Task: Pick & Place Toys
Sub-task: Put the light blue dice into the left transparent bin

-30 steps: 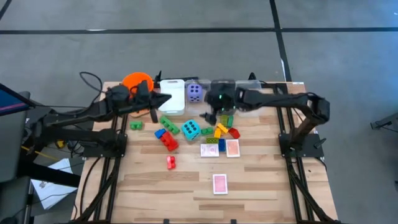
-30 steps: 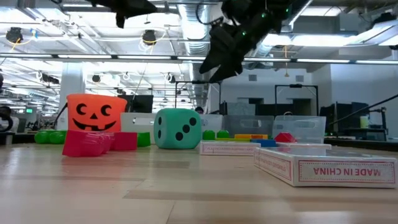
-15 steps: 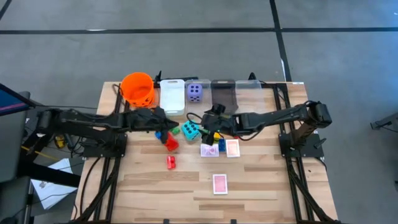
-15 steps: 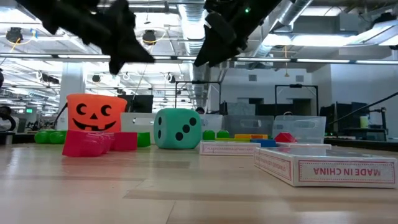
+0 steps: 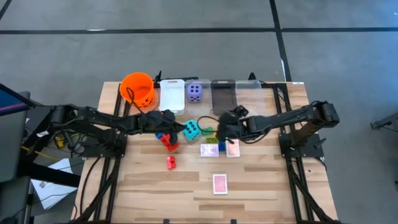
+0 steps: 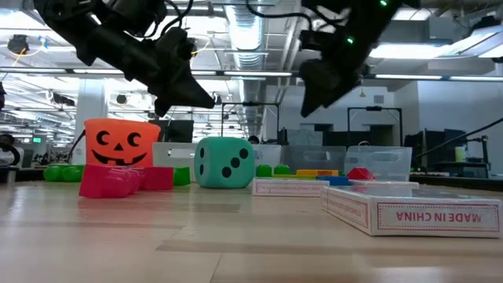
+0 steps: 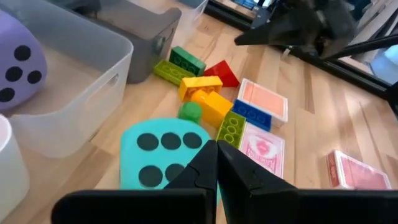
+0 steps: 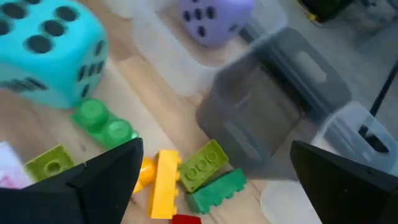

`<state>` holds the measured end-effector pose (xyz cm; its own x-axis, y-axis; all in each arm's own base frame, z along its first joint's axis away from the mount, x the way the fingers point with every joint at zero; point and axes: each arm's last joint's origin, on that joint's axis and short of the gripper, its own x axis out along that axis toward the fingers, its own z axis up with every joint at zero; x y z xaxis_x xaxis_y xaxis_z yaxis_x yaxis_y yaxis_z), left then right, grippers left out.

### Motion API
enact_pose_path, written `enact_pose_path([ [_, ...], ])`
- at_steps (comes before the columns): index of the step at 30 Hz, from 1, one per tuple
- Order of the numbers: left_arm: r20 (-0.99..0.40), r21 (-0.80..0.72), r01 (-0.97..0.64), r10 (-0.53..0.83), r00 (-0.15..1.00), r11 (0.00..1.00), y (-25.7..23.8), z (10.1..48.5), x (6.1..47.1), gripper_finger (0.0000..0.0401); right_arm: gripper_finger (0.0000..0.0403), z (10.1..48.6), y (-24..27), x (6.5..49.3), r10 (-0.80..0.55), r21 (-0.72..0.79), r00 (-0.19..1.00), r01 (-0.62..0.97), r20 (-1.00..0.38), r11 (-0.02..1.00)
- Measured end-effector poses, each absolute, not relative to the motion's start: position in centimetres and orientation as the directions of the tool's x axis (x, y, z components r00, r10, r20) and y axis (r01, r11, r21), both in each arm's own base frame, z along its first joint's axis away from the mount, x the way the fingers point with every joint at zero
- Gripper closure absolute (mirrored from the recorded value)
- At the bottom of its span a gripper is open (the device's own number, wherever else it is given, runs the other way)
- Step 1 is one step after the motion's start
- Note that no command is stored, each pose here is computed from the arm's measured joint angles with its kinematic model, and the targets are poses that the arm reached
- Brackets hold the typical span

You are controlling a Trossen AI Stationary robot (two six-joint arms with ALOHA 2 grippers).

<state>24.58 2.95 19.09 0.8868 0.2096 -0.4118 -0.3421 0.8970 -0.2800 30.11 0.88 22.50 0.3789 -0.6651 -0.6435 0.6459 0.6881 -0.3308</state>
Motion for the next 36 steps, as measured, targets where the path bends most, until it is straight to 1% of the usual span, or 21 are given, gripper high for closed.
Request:
enact_pose_path([
  [2, -0.404, -0.282, -0.339, 0.21, 0.89, 0.897, 2.9, 19.2, 24.6, 0.0401, 0.0003, 22.2, 1.2, 28.9, -0.676, -0.299, 0.404, 0.674, -0.616, 0.675],
  [4, -0.391, -0.279, -0.333, 0.211, 0.896, 0.901, 3.0, 19.3, 24.7, 0.0401, 0.0003, 21.8, 1.5, 28.0, -0.673, -0.259, 0.45, 0.683, -0.587, 0.683],
  [6, -0.373, -0.276, -0.326, 0.211, 0.903, 0.904, 3.0, 19.5, 24.7, 0.0401, 0.0003, 20.9, 1.8, 27.0, -0.66, -0.245, 0.494, 0.664, -0.566, 0.706],
  [8, -0.363, -0.279, -0.326, 0.215, 0.907, 0.903, 3.1, 19.6, 24.8, 0.0401, 0.0003, 20.1, 2.1, 26.4, -0.609, -0.196, 0.583, 0.616, -0.537, 0.763],
  [9, -0.355, -0.281, -0.325, 0.217, 0.909, 0.903, 3.1, 19.6, 24.8, 0.0401, 0.0003, 19.7, 2.2, 26.1, -0.548, -0.162, 0.649, 0.556, -0.529, 0.815],
  [10, -0.346, -0.283, -0.323, 0.218, 0.913, 0.903, 3.1, 19.7, 24.8, 0.0401, 0.0003, 19.2, 2.5, 26.0, -0.454, -0.113, 0.731, 0.467, -0.51, 0.877],
  [11, -0.339, -0.284, -0.322, 0.219, 0.915, 0.903, 3.1, 19.8, 24.8, 0.0401, 0.0003, 18.8, 2.7, 26.0, -0.346, -0.061, 0.811, 0.361, -0.471, 0.93],
  [12, -0.336, -0.285, -0.321, 0.22, 0.916, 0.903, 3.2, 19.8, 24.9, 0.0401, 0.0003, 18.5, 2.7, 25.9, -0.252, -0.019, 0.874, 0.268, -0.416, 0.963],
  [14, -0.331, -0.286, -0.32, 0.22, 0.918, 0.903, 3.2, 19.9, 24.9, 0.0401, 0.0003, 18.3, 2.2, 25.5, -0.134, 0.03, 0.949, 0.148, -0.286, 0.988],
  [15, -0.332, -0.286, -0.32, 0.22, 0.917, 0.903, 3.2, 19.9, 24.9, 0.0401, 0.0003, 18.3, 1.6, 25.3, -0.118, 0.036, 0.965, 0.13, -0.233, 0.991],
  [18, -0.339, -0.292, -0.301, 0.196, 0.92, 0.908, 3.1, 19.8, 24.9, 0.0401, 0.0003, 17.8, -0.2, 24.5, -0.146, 0.015, 0.975, 0.151, -0.166, 0.988],
  [23, -0.384, -0.289, -0.3, 0.177, 0.906, 0.909, 3.1, 19.1, 24.9, 0.0401, 0.0003, 17.4, -2.1, 24.3, -0.155, -0.04, 0.975, 0.151, -0.156, 0.988],
  [26, -0.422, -0.306, -0.321, 0.175, 0.89, 0.896, 3.1, 18.3, 25.2, 0.0401, 0.0003, 17.0, -2.7, 24.8, -0.176, -0.07, 0.976, 0.169, -0.127, 0.983],
  [30, -0.43, -0.351, -0.351, 0.184, 0.884, 0.868, 3.2, 17.1, 26.0, 0.0401, 0.0003, 15.3, -3.0, 25.5, -0.182, -0.099, 0.972, 0.169, -0.148, 0.981],
  [34, -0.388, -0.394, -0.359, 0.202, 0.9, 0.846, 3.8, 15.9, 27.2, 0.0401, 0.0003, 14.1, -3.2, 26.1, -0.19, -0.115, 0.975, 0.176, -0.119, 0.978],
  [36, -0.391, -0.399, -0.369, 0.208, 0.897, 0.84, 4.1, 15.5, 28.1, 0.0401, 0.0003, 13.9, -3.3, 26.3, -0.192, -0.12, 0.976, 0.179, -0.104, 0.976],
])
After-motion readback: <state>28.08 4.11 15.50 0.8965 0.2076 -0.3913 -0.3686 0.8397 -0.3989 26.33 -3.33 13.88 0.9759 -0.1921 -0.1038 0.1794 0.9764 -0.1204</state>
